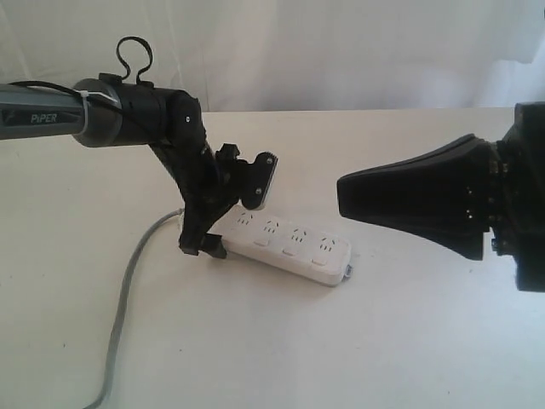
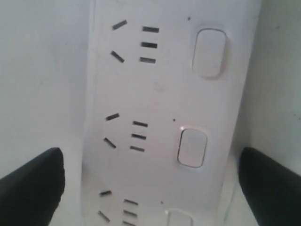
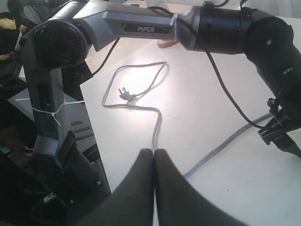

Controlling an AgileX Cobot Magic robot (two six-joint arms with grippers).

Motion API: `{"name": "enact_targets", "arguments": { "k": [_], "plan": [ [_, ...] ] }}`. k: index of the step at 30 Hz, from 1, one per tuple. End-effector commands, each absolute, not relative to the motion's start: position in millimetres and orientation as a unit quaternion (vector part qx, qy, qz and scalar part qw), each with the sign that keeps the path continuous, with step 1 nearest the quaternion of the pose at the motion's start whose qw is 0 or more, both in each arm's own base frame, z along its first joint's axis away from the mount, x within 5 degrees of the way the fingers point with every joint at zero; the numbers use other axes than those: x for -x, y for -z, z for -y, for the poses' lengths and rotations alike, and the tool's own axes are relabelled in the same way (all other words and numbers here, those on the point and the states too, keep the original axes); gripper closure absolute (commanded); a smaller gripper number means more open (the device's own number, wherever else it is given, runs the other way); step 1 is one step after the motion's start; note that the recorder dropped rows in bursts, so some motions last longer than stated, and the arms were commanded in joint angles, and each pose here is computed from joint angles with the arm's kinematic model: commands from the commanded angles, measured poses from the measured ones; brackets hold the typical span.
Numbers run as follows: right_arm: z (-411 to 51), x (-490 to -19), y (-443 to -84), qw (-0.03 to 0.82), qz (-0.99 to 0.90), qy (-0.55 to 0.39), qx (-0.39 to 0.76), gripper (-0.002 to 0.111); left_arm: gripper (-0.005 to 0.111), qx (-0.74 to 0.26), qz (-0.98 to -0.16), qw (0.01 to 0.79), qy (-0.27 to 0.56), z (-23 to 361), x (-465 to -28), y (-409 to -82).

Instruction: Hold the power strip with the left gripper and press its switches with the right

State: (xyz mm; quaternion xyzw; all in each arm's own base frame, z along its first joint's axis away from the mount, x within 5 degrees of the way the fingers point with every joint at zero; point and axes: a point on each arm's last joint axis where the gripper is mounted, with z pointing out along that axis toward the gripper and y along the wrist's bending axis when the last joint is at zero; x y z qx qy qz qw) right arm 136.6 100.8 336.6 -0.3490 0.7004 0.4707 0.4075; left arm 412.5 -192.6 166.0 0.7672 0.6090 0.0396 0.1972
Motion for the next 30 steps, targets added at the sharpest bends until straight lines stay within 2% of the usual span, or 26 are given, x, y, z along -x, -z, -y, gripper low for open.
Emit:
{"name": "enact_targets", "arguments": {
  "k": [1,4,10,15,25,30],
  "plan": [
    [-101,-135,-337,0.406,-0.697,-0.476,0.351,0.108,0.002,-0.787,-0.587,0.189,-0.024,198,-412,-148],
    [-102,-135,-337,0.404,-0.696,-0.478,0.352,0.108,0.002,-0.8,-0.566,0.201,-0.01,201,-411,-147],
    [-102,-133,-337,0.4,-0.693,-0.482,0.357,0.108,0.002,-0.784,-0.58,0.218,0.009,206,-411,-148],
    [-102,-133,-337,0.4,-0.693,-0.482,0.357,0.108,0.002,-0.786,-0.584,0.203,0.024,206,-409,-138],
    [-102,-132,-337,0.396,-0.691,-0.486,0.36,0.108,0.002,-0.772,-0.611,0.167,0.047,206,-409,-98],
    [-102,-132,-337,0.396,-0.691,-0.486,0.36,0.108,0.002,-0.77,-0.625,0.115,0.054,200,-404,-85]
  ]
}}
